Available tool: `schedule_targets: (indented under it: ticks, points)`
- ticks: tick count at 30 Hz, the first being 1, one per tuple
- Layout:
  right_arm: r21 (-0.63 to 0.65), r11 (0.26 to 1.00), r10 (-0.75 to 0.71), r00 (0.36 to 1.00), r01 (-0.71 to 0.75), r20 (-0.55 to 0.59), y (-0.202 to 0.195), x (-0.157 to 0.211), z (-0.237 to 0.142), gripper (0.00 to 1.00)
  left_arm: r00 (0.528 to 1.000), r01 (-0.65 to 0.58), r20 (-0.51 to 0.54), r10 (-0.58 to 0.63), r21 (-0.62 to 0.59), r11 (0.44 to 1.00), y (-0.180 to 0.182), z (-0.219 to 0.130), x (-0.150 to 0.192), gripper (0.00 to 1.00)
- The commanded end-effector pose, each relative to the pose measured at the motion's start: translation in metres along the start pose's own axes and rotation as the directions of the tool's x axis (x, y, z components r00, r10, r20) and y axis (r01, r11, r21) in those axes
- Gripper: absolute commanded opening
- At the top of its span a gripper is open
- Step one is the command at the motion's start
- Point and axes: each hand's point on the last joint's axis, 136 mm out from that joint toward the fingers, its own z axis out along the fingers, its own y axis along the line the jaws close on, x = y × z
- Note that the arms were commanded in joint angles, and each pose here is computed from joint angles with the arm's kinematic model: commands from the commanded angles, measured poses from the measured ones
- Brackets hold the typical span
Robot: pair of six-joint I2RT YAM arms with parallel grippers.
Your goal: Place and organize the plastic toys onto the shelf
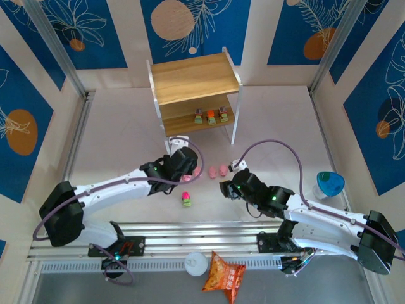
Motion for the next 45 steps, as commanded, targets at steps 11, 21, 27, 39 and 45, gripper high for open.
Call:
schedule_targets:
  ticks: [11, 21, 27, 39, 45]
  points:
    - [-0.001, 1.000, 0.004, 1.000, -0.004, 0.017, 0.001, -0.008, -0.001, 0.61, 0.997, 0.014, 0.071, -0.015, 0.019, 1.000, -0.007, 0.013, -0.061, 0.16]
    - [-0.003, 1.000, 0.015, 1.000, -0.015, 0.013, -0.001, -0.008, 0.000, 0.62, 0.995, 0.033, 0.098, -0.033, 0.009, 0.999, -0.004, 0.027, -0.091, 0.16]
    - [-0.004, 1.000, 0.022, 1.000, -0.022, 0.011, -0.002, -0.008, 0.001, 0.62, 0.994, 0.041, 0.099, -0.041, -0.004, 0.999, -0.001, 0.040, -0.103, 0.16]
    - [-0.007, 0.999, 0.038, 0.999, -0.038, 0.009, -0.005, -0.009, 0.001, 0.62, 0.994, 0.064, 0.090, -0.060, -0.039, 0.997, 0.006, 0.068, -0.113, 0.16]
    - [-0.008, 0.999, 0.041, 0.999, -0.041, 0.008, -0.006, -0.009, 0.001, 0.62, 0.994, 0.075, 0.080, -0.071, -0.045, 0.996, 0.007, 0.080, -0.116, 0.16]
